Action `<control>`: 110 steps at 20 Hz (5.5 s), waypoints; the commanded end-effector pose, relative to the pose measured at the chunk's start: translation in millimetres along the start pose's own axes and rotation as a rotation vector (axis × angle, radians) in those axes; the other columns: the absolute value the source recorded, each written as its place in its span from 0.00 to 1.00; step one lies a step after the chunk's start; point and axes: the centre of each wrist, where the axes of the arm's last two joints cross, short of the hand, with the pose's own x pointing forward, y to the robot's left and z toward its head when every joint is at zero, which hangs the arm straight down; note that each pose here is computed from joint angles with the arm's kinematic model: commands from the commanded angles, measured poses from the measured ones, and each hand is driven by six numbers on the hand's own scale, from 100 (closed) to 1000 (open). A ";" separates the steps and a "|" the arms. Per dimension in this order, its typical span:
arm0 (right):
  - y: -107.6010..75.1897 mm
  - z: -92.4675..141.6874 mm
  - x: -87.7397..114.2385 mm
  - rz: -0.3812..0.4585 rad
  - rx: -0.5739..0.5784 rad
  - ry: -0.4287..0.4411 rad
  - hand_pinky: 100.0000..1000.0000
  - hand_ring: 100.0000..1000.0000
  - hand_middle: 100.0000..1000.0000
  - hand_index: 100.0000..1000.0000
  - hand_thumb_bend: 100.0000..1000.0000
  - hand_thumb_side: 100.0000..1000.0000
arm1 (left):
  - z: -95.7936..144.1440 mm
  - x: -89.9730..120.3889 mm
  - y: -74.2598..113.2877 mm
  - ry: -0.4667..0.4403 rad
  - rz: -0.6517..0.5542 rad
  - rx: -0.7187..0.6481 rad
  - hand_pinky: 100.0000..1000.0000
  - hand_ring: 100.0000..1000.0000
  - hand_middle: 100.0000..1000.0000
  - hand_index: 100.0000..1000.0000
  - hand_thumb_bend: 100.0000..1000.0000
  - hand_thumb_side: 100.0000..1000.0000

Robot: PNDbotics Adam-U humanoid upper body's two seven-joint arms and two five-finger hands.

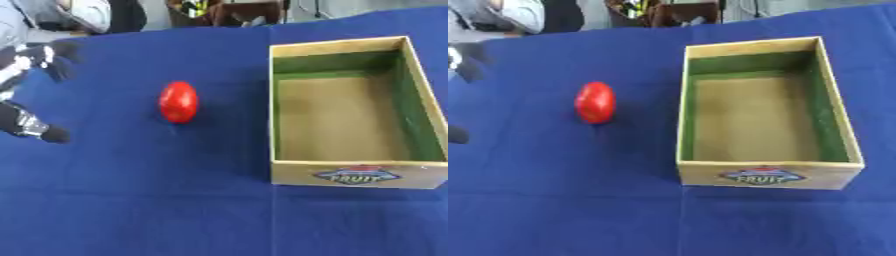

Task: Pick up objects on the table and place them in the box.

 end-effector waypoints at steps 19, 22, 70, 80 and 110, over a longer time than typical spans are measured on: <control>-1.0 -6.1 8.5 0.006 0.018 -0.036 0.98 0.96 0.49 0.68 0.00 0.50 | -55.3 -7.6 8.2 -0.030 0.050 0.018 0.53 0.59 0.71 0.95 1.00 0.68; -0.8 -5.4 8.2 0.004 0.017 -0.033 0.98 0.96 0.49 0.68 0.00 0.50 | -61.9 -8.5 4.0 -0.017 0.035 0.000 0.54 0.61 0.72 0.96 1.00 0.65; 7.2 -12.7 13.0 -0.032 0.040 -0.062 0.99 0.97 0.48 0.68 0.00 0.47 | -112.9 -7.2 -23.2 0.097 -0.231 -0.208 0.68 0.79 0.84 1.00 1.00 0.46; 7.2 -12.8 13.1 -0.029 0.046 -0.060 0.99 0.97 0.48 0.68 0.00 0.47 | -107.8 -18.6 -30.1 0.161 -0.207 -0.307 0.65 0.72 0.68 0.94 1.00 0.39; 6.5 -10.4 11.5 -0.008 0.024 -0.028 1.00 0.98 0.47 0.67 0.00 0.48 | -110.6 -6.8 -20.7 0.081 -0.131 -0.245 0.56 0.51 0.56 0.81 1.00 0.43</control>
